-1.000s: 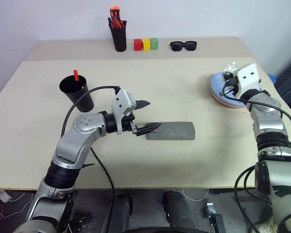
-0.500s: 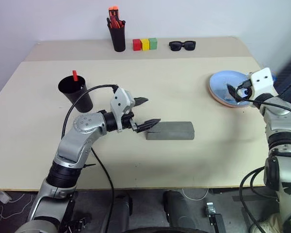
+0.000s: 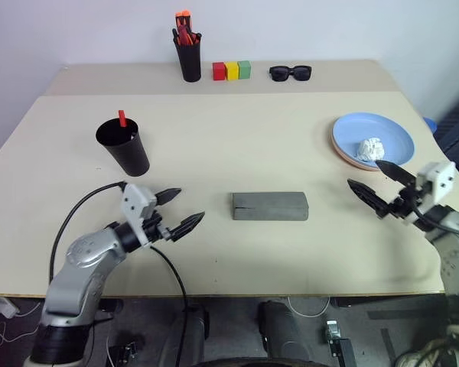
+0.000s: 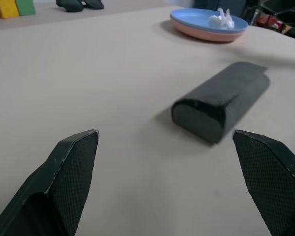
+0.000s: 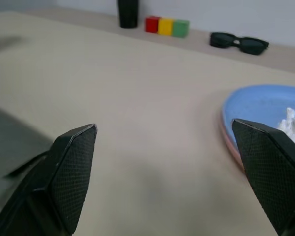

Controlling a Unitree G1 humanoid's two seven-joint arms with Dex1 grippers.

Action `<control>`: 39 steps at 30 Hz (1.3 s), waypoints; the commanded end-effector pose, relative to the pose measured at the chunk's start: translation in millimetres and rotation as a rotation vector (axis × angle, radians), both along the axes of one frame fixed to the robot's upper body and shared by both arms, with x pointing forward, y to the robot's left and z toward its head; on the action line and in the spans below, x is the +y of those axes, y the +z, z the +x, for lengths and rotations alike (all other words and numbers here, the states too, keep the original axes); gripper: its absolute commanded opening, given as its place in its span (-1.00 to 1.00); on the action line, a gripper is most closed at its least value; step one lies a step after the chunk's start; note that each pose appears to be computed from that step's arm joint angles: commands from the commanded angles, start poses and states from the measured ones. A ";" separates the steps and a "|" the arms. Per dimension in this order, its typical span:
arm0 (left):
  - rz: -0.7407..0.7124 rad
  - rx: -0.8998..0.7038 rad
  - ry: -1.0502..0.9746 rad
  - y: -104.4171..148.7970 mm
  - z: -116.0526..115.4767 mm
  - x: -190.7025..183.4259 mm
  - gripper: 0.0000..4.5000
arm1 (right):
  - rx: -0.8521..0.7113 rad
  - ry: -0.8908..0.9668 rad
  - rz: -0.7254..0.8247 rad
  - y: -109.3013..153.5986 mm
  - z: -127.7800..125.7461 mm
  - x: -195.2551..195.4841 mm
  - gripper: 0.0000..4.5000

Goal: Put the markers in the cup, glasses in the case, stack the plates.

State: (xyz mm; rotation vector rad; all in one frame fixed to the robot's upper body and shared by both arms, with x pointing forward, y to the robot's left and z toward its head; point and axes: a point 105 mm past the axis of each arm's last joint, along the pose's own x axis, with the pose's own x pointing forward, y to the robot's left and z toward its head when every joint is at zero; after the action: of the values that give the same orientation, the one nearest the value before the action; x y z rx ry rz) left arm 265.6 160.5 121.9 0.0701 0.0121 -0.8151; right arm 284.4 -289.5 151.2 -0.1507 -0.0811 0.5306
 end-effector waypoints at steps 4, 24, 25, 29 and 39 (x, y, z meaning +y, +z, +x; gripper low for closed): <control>0.042 -0.054 0.060 8.7 -26.9 30.3 1.00 | 0.068 -0.008 -0.003 -11.2 -59.1 -14.0 0.99; 0.028 -0.002 0.110 0.9 -54.4 50.0 1.00 | 0.162 -0.102 -0.065 -47.5 -93.3 -54.9 0.99; 0.026 -0.003 0.112 1.8 -54.3 48.9 1.00 | 0.163 -0.106 -0.066 -47.0 -94.0 -56.7 0.99; 0.024 0.000 0.112 2.5 -53.5 43.5 1.00 | 0.163 -0.120 -0.072 -45.3 -95.8 -62.0 0.99; 0.032 0.031 0.099 0.1 -60.2 39.9 1.00 | 0.168 -0.115 -0.095 -37.5 -96.8 -63.4 0.99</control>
State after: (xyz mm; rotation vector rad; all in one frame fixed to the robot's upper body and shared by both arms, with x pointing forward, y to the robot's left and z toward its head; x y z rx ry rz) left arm 208.2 200.0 117.6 0.0664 0.0711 -0.7092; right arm 188.0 -349.9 98.5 -0.1595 0.1486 0.4350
